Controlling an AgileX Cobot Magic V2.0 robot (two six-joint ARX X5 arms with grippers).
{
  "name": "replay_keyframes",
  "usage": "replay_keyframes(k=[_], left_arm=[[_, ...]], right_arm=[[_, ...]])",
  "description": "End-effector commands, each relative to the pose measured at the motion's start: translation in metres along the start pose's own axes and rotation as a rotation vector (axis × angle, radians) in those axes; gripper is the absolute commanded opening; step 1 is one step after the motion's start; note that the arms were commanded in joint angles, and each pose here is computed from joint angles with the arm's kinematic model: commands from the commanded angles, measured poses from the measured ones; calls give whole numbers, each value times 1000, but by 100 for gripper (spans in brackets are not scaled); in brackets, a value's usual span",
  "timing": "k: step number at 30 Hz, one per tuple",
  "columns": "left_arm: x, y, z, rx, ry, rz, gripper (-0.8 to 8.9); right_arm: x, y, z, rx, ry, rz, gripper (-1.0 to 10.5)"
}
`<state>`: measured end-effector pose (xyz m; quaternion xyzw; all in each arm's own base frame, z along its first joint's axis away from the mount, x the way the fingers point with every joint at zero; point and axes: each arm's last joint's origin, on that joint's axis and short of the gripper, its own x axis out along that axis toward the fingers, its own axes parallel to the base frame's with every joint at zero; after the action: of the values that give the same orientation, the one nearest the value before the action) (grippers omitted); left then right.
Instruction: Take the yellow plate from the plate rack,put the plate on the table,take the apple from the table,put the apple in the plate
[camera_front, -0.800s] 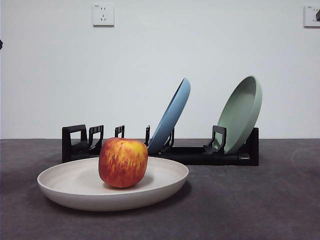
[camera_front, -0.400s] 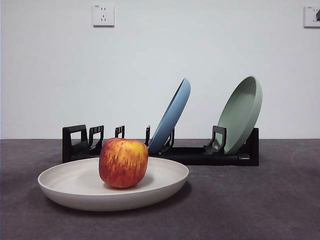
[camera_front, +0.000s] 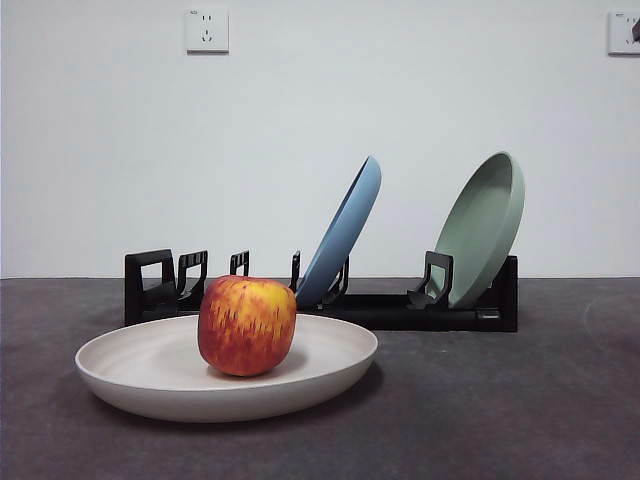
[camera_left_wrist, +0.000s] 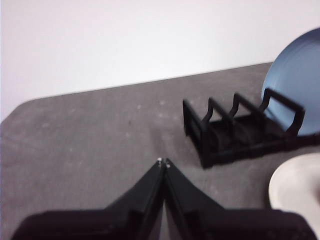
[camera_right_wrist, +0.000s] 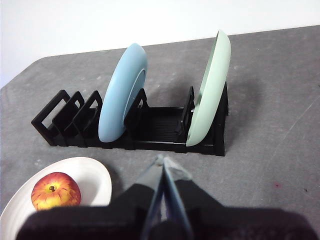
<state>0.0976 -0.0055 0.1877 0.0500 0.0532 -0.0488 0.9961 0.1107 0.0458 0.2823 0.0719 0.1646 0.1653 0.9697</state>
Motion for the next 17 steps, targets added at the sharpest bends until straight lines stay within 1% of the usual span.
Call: replay_keyframes(k=[1,7,17], left_arm=[[2,-1,-16,5,18,6,-2],[5,-3,-37,-6,44,4,-2],[3,-3,-41,-10,75,1,-2]], right_arm=[[1,0,-2,5,1,-2,0],[1,0,-2,5,1,-2,0],[1,0,-2,5,2,-2,0]])
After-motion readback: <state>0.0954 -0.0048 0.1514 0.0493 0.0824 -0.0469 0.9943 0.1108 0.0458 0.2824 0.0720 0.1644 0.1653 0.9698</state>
